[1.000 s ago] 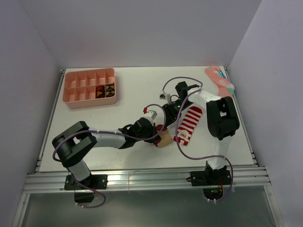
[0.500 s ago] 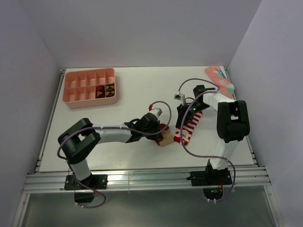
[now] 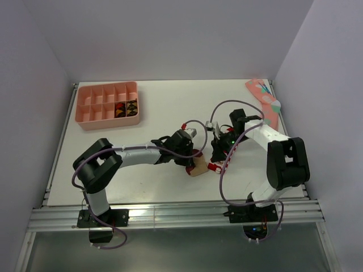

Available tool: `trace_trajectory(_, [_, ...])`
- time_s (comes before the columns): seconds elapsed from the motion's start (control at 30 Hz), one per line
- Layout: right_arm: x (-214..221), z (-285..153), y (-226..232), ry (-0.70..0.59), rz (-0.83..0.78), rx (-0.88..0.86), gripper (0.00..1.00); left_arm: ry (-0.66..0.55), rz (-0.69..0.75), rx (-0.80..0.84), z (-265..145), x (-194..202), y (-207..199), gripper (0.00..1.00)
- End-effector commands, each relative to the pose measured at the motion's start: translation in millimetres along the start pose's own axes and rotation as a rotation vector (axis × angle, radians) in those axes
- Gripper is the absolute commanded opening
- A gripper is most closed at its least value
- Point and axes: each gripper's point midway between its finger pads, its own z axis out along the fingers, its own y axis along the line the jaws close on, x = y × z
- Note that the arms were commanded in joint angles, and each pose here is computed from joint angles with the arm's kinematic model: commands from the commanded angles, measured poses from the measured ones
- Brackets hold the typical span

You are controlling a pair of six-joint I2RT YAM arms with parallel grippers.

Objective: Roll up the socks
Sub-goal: Roll the sock at the center of the board.

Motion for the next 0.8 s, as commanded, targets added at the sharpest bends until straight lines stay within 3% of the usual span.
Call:
trace_trajectory(0.0, [-8.8, 3.5, -3.9, -0.002, -0.158, 0.054, 0.57, 0.167, 0.018, -0.038, -3.3, 33.2, 17.8, 0.0])
trace_trajectory(0.27, [-13.4, 14.8, 10.2, -0.008, -0.301, 0.087, 0.58, 0.231, 0.013, -0.016, -4.8, 34.3, 17.3, 0.0])
trace_trajectory(0.77, [-32.1, -2.5, 41.1, -0.157, -0.453, 0.136, 0.59, 0.311, -0.002, 0.021, -8.9, 43.2, 22.6, 0.0])
